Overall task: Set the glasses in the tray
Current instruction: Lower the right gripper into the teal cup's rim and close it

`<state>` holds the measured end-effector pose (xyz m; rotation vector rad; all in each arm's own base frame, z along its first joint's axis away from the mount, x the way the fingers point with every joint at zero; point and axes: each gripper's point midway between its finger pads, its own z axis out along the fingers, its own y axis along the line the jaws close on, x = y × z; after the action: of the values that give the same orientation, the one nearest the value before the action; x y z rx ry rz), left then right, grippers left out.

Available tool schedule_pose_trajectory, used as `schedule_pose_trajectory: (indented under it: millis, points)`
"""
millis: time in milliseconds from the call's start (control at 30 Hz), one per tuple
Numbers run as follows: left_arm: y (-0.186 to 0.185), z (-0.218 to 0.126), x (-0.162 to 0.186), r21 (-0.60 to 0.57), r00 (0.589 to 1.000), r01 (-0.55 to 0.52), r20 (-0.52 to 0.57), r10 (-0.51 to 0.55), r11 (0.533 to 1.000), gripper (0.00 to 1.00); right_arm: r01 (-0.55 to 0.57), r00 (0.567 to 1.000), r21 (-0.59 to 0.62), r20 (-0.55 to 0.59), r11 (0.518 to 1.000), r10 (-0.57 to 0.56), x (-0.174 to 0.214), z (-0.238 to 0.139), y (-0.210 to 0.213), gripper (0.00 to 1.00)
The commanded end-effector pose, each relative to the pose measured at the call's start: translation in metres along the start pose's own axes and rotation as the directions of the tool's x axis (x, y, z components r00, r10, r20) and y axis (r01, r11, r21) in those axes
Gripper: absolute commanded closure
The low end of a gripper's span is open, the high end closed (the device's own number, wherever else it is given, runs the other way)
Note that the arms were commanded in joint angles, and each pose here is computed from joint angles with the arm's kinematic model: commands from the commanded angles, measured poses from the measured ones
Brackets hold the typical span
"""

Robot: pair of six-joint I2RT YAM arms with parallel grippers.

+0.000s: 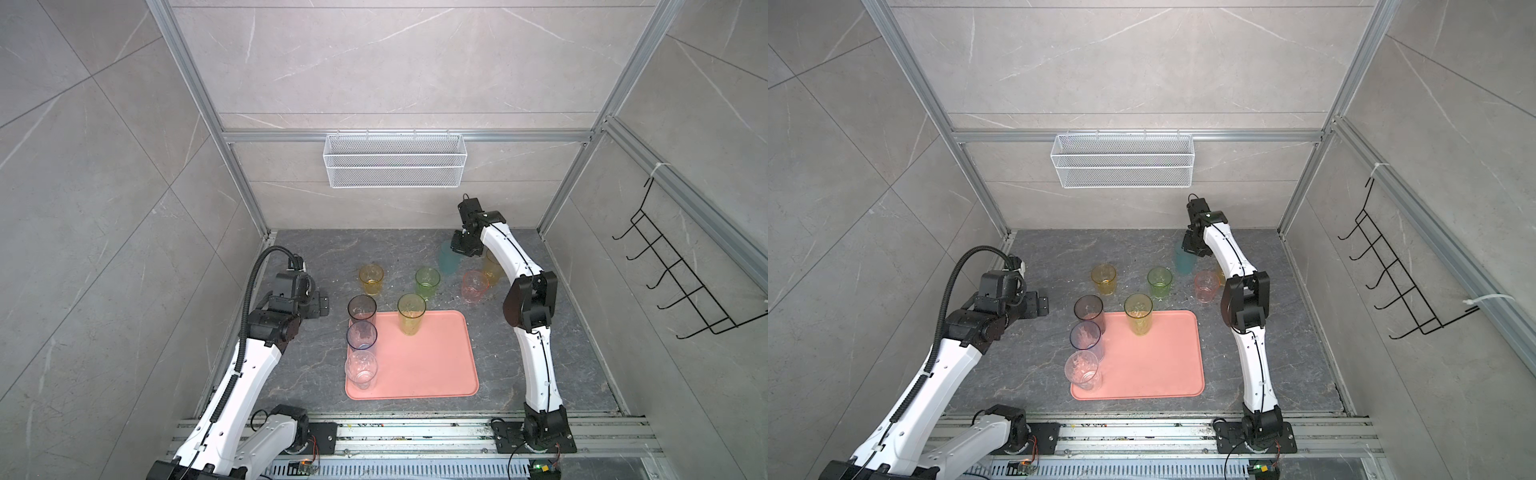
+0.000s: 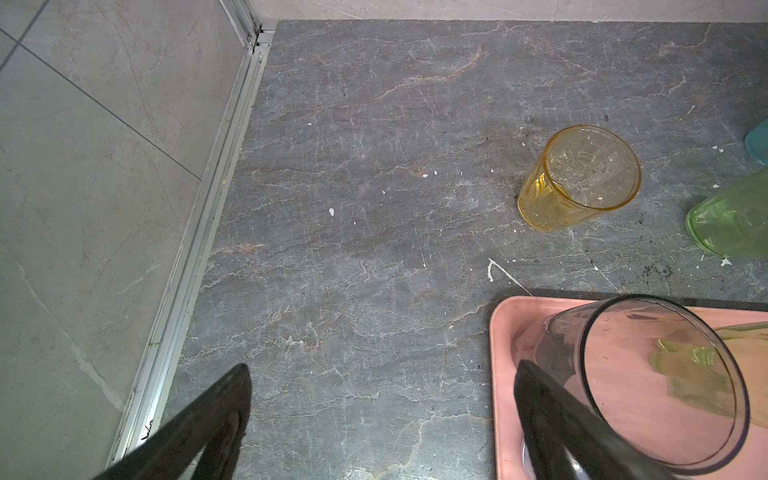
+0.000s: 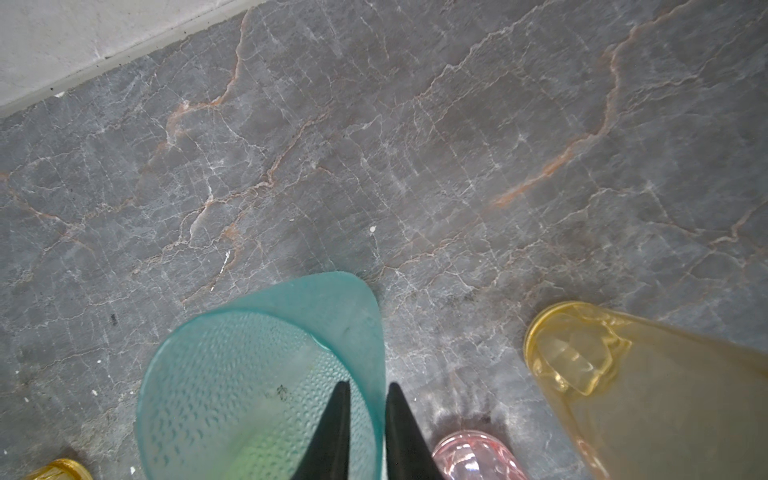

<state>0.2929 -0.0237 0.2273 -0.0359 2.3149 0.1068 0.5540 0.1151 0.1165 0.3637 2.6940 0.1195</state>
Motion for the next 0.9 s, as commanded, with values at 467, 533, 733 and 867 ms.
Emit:
schedule_pose_trajectory:
  millis: [467, 533, 733, 867]
  points:
    - [0.004, -0.005, -0.007, -0.010, 0.999, -0.010, 0.034, 0.011, 1.000, 0.01, 0.020, 1.000, 0.006, -0.017, 1.000, -0.020, 0.003, -0.004, 0.001, 0.94]
    - [0.003, -0.005, -0.007, -0.008, 0.999, -0.009, 0.034, 0.010, 1.000, 0.01, 0.026, 1.000, 0.007, -0.012, 1.000, -0.026, 0.002, -0.008, 0.002, 0.98]
    - [0.003, -0.006, -0.007, -0.006, 0.999, -0.008, 0.039, 0.008, 1.000, 0.01, 0.052, 0.998, -0.003, 0.019, 0.999, -0.052, -0.001, -0.029, 0.009, 1.00]
    - [0.003, -0.006, -0.007, -0.003, 0.999, -0.008, 0.039, 0.008, 1.000, 0.01, 0.078, 0.996, -0.008, 0.048, 0.997, -0.078, -0.003, -0.050, 0.015, 1.00]
